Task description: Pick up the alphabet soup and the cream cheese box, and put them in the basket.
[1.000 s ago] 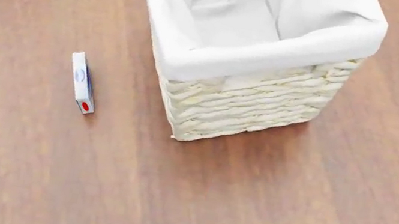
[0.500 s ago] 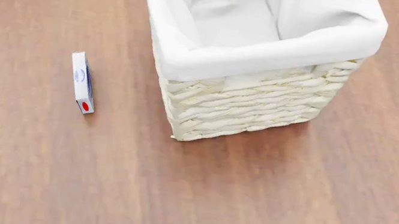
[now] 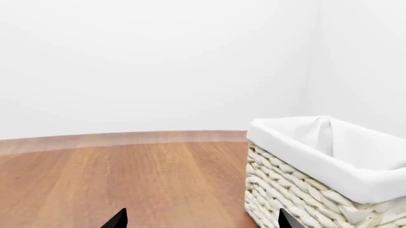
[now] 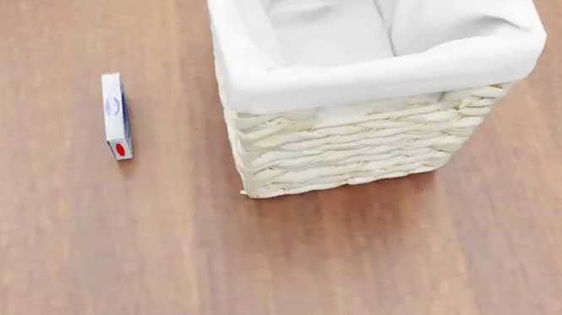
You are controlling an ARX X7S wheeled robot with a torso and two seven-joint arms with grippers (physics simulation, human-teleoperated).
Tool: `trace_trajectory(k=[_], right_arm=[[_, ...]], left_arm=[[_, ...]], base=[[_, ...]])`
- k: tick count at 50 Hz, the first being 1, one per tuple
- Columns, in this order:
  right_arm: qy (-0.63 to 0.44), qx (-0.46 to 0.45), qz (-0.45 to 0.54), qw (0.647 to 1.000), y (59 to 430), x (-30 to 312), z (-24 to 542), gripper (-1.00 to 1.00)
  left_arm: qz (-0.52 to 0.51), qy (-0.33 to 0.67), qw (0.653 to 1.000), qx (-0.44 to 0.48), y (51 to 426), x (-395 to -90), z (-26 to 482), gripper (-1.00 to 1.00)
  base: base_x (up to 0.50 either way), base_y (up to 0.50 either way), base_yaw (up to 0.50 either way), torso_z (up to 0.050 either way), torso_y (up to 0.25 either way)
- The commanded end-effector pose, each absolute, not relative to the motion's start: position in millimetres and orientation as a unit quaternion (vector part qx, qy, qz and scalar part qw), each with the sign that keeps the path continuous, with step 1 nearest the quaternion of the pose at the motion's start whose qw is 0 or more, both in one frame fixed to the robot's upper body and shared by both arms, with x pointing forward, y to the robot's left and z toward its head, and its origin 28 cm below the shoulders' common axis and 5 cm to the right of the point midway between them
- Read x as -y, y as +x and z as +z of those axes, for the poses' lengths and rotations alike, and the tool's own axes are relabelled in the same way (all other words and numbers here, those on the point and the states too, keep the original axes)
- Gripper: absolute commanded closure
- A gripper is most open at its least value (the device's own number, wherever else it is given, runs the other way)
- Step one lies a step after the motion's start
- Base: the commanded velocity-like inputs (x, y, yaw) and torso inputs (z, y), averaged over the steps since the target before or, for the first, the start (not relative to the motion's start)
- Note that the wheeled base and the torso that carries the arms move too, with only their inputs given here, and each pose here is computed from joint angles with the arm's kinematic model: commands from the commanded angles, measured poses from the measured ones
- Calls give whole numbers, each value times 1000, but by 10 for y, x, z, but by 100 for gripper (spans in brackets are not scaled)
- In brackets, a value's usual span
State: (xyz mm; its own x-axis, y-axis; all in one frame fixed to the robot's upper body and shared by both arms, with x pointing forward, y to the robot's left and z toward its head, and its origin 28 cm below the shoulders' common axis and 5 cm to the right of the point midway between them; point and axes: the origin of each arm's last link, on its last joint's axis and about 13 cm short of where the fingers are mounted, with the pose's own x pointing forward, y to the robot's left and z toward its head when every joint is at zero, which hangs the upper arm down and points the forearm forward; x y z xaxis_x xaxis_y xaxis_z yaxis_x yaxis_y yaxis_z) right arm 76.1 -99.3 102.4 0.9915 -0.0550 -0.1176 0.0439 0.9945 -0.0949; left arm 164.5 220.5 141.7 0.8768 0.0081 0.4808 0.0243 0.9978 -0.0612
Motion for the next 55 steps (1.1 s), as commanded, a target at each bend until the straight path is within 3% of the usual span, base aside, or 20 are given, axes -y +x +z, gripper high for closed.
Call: trace_trajectory(k=[1,55], right_arm=[[-38,-67,-20,997,767,993,982,-100],[-31,-95,-17,995,976,1015,784,-100]], left_arm=[[-4,-31,968,248,1644,-2203,1411,-100],[8,-28,969,247,1684,-2232,1408,-100]], base=[[0,0,0,0,0],[0,0,0,0,0]])
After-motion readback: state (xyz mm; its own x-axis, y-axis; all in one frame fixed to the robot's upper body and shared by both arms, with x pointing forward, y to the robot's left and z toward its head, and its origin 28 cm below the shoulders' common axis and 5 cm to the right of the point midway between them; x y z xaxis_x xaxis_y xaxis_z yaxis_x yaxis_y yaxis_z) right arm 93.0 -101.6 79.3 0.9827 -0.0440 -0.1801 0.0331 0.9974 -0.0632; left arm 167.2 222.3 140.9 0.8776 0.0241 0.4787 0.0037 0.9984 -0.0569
